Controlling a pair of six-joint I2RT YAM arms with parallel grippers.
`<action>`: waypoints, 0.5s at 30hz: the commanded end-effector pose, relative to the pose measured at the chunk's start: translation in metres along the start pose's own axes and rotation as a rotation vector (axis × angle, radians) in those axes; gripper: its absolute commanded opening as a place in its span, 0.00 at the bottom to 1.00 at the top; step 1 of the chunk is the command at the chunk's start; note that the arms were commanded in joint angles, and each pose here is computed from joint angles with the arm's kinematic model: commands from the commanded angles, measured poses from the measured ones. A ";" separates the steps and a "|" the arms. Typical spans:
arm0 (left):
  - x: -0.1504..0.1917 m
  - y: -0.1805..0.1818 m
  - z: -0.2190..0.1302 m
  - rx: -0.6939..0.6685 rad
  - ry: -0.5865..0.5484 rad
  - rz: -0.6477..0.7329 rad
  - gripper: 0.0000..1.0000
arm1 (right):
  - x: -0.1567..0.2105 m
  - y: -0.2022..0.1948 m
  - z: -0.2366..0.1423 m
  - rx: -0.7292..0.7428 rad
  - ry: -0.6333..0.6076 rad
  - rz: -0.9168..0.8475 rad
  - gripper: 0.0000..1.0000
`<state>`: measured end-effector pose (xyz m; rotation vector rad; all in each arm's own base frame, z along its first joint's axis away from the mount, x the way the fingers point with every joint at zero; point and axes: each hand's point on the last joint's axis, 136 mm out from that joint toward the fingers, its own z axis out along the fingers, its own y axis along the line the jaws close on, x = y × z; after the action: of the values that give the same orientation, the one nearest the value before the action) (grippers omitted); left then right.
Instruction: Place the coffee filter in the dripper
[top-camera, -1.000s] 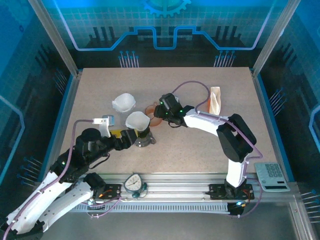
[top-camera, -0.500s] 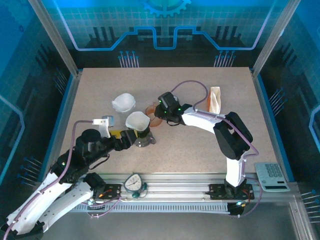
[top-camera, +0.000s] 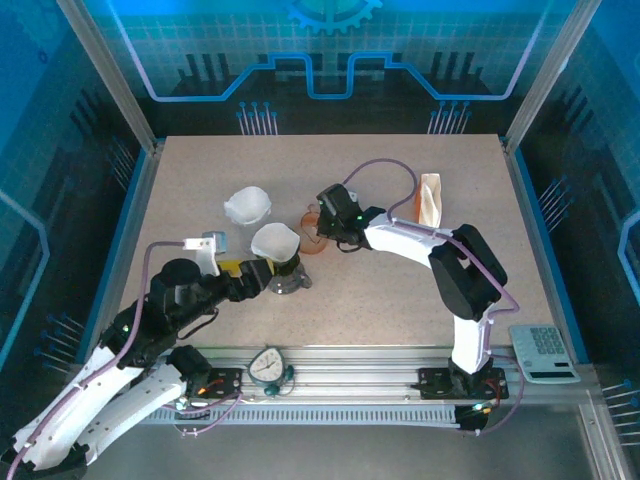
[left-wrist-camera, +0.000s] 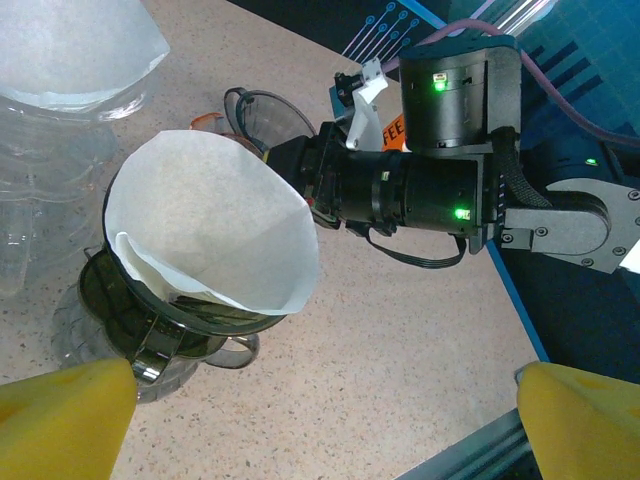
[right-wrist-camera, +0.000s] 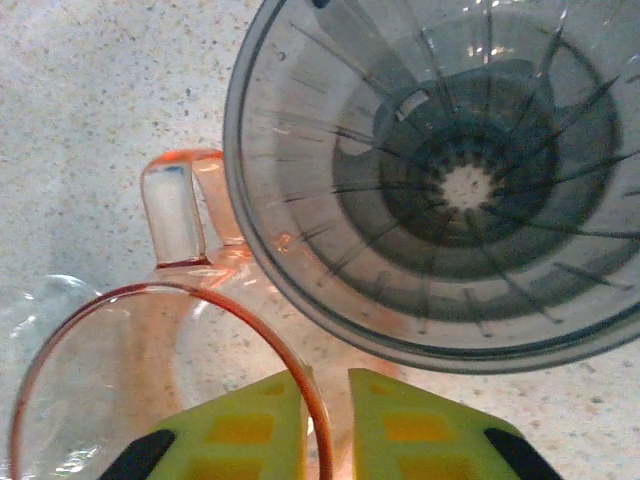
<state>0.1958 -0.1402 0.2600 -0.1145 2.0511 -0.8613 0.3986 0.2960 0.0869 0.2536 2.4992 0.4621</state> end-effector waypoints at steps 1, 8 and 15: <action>0.002 0.009 0.000 -0.033 -0.005 0.029 0.99 | -0.006 -0.017 -0.016 0.053 -0.034 -0.024 0.14; 0.004 0.012 0.002 -0.037 -0.003 0.024 0.99 | 0.004 -0.037 -0.046 0.060 -0.043 -0.085 0.09; 0.004 0.011 0.003 -0.033 -0.009 0.023 0.99 | 0.028 -0.074 -0.093 0.081 -0.021 -0.199 0.08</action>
<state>0.1964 -0.1399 0.2484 -0.1183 2.0745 -0.8447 0.3282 0.2272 0.1027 0.0985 2.5162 0.3215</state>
